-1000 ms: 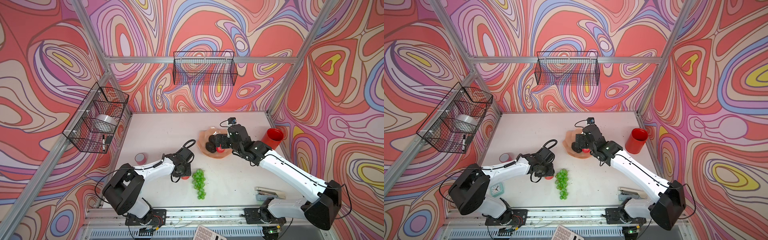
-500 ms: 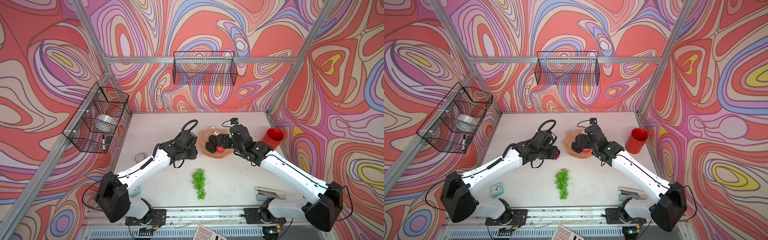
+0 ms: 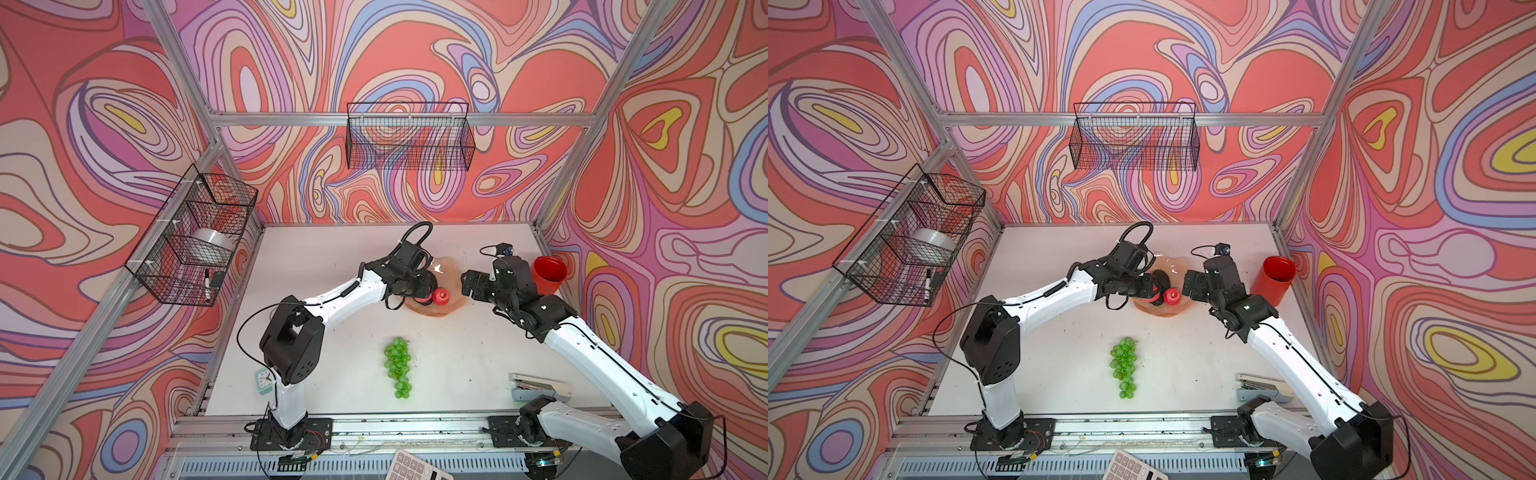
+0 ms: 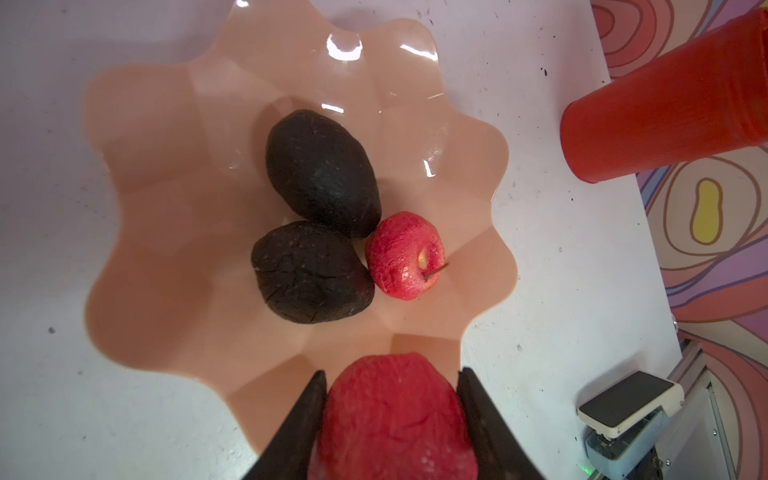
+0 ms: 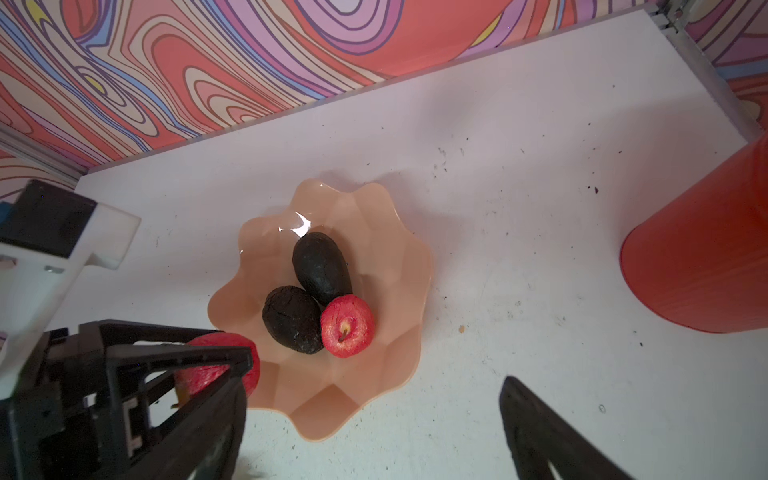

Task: Place and organize the fake fruits in the fruit bowl
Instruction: 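Carry the apple into the bowl with the left gripper and release it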

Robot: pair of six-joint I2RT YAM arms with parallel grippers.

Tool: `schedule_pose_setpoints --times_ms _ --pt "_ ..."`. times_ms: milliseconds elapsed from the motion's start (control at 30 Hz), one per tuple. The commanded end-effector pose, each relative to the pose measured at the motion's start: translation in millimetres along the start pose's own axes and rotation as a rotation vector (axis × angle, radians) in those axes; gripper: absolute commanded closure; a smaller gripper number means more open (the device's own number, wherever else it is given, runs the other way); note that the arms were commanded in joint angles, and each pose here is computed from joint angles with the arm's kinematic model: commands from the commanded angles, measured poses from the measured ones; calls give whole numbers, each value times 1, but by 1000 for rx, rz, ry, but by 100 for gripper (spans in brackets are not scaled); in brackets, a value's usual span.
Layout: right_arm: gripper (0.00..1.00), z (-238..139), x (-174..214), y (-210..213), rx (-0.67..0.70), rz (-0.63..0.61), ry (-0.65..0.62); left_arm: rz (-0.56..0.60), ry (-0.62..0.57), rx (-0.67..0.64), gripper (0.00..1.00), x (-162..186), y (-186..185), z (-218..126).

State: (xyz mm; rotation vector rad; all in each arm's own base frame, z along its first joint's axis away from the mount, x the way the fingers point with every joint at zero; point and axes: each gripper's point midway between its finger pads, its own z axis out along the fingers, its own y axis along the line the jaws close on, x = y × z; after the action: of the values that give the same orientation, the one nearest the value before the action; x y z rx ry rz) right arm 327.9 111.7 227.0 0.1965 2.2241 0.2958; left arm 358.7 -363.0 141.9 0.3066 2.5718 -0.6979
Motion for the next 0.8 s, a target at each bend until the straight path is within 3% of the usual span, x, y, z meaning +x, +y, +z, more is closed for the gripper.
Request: schedule_pose_setpoints --times_ms 0,333,767 --pt "2 0 4 -1 -13 18 10 11 -14 12 60 -7 -7 8" --pt "2 3 6 -2 -20 17 17 -12 -32 -43 57 -9 6 42" --pt "2 5 6 -4 -17 18 17 -28 -17 -55 48 -2 10 59"
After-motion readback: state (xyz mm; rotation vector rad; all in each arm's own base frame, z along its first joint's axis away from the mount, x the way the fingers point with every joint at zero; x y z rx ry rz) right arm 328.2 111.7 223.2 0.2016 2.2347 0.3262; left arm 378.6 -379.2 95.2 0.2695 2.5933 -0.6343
